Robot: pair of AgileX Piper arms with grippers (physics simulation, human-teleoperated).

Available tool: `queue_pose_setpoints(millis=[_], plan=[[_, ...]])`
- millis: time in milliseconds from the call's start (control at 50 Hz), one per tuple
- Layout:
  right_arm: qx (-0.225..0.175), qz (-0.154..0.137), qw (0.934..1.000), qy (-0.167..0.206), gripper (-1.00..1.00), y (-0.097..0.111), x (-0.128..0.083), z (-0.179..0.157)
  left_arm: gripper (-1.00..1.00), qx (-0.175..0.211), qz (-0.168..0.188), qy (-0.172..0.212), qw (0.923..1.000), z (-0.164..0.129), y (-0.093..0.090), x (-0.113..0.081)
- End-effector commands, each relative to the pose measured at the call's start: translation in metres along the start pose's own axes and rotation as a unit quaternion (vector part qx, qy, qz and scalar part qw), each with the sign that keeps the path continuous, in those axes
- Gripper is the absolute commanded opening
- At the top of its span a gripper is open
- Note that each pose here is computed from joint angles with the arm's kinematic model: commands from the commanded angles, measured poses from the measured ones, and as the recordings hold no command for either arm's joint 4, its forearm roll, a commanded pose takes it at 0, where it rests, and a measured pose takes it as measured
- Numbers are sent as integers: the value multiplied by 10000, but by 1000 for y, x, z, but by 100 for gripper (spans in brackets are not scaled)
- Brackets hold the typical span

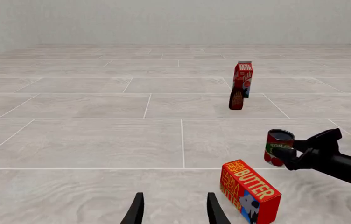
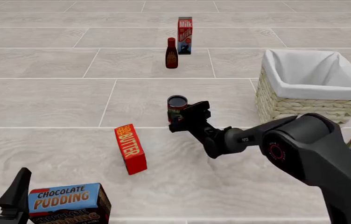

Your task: Pick the tomato sauce and place it in the basket.

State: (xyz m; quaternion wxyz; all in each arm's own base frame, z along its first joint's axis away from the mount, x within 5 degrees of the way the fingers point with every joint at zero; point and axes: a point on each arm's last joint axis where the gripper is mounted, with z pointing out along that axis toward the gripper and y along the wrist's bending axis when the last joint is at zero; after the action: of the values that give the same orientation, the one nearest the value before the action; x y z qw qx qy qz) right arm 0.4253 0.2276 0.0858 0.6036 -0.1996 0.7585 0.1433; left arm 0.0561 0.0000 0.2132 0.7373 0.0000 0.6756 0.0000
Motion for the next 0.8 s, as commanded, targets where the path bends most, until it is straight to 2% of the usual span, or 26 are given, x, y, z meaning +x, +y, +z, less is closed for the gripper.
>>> queue_pose_setpoints(millis=[20,400,420,800], plan=[[-26,6,10000,19,100,2,2,3,100,0,0,0,10000,0,0,0],[-32,88,10000,3,100,3,-2,7,100,0,0,0,10000,0,0,0],[-38,94,9999,6,-100,3,-2,7,100,0,0,0,10000,0,0,0],[-111,58,9999,-81,-100,10,-12,-11,100,0,0,0,10000,0,0,0]])
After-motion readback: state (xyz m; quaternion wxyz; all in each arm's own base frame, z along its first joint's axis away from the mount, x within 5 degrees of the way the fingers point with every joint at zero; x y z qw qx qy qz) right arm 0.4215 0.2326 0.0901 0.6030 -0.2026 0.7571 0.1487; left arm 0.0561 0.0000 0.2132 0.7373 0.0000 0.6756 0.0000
